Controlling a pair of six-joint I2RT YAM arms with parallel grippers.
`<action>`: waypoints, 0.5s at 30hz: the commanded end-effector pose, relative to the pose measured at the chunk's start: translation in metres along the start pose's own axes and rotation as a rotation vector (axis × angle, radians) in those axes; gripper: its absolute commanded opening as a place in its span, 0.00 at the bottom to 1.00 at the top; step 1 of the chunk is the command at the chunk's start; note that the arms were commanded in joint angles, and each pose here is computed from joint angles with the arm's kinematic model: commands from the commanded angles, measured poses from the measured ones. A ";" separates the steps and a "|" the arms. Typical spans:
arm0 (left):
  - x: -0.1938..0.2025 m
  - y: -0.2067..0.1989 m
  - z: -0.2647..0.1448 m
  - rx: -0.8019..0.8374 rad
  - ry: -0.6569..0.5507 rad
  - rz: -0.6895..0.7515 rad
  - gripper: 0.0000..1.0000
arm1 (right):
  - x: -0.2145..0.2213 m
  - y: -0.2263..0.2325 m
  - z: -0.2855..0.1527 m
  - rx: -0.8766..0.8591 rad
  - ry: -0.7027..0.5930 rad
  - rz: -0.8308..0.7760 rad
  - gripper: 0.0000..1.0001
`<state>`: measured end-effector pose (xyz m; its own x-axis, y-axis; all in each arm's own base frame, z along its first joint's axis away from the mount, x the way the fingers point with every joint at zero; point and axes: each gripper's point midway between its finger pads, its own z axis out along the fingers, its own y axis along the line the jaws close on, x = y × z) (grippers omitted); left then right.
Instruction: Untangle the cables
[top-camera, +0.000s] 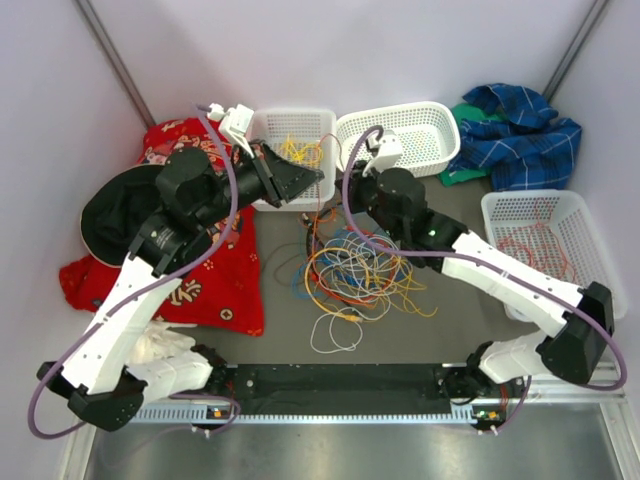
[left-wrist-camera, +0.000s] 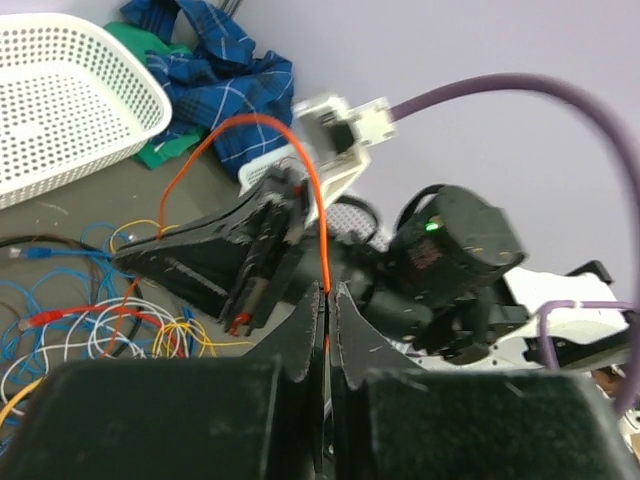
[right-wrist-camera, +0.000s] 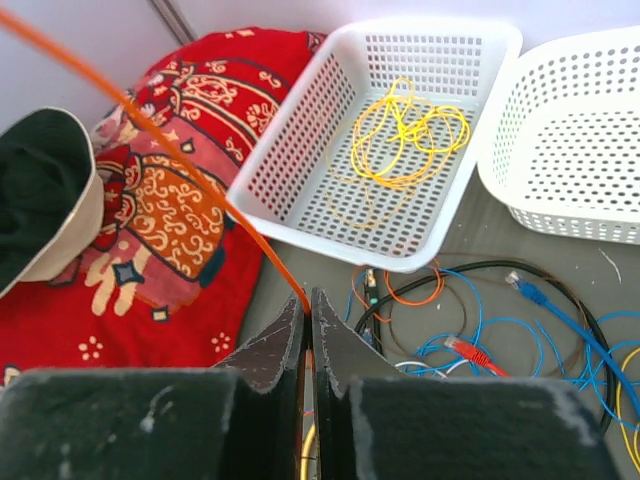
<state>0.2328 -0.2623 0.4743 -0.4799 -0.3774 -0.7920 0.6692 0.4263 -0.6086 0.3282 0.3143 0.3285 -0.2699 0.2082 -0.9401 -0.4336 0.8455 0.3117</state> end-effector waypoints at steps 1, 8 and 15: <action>0.006 0.014 -0.004 -0.049 -0.017 0.024 0.13 | -0.078 0.011 -0.039 -0.044 -0.160 0.060 0.00; 0.033 0.076 -0.008 -0.264 -0.043 0.012 0.99 | -0.155 -0.008 -0.098 0.084 -0.195 -0.015 0.00; 0.048 0.111 -0.019 -0.381 -0.068 0.024 0.99 | -0.220 -0.068 -0.139 0.274 -0.261 0.072 0.00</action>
<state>0.2676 -0.2340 0.3575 -0.5124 -0.3706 -0.7747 0.4293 0.6708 -0.6048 0.2981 0.1981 0.5326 -0.0240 0.3487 -0.9369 -0.3165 0.8863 0.3380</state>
